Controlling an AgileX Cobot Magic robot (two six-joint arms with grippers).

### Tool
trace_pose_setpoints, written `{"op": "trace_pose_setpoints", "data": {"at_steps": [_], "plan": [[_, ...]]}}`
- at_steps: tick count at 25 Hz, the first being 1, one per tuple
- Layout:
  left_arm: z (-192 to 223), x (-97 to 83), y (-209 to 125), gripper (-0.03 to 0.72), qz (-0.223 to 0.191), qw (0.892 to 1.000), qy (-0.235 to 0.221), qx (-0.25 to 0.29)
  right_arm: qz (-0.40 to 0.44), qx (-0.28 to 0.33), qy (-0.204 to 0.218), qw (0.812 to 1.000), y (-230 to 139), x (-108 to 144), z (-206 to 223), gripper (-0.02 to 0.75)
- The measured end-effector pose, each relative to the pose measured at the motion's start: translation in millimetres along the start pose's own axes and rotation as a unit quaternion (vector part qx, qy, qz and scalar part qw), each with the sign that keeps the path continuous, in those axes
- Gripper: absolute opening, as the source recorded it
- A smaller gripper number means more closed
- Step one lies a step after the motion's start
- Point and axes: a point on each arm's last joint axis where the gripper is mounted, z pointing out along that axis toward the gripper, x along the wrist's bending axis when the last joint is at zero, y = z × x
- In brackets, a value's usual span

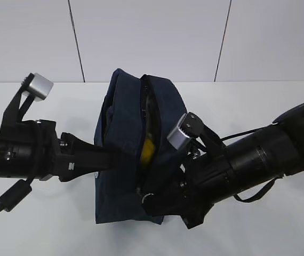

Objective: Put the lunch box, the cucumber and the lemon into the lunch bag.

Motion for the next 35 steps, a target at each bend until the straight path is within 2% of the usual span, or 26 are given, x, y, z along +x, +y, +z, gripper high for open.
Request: {"op": "trace_pose_setpoints", "data": {"at_steps": [9, 35], "plan": [[0, 0.0, 0, -0.004, 0.000, 1.000, 0.000, 0.000, 0.004, 0.025, 0.006, 1.000, -5, 1, 0, 0.008], [0, 1.2, 0, -0.004, -0.001, 1.000, 0.006, 0.000, -0.016, -0.001, -0.004, 1.000, 10, 11, -14, 0.008]]}}
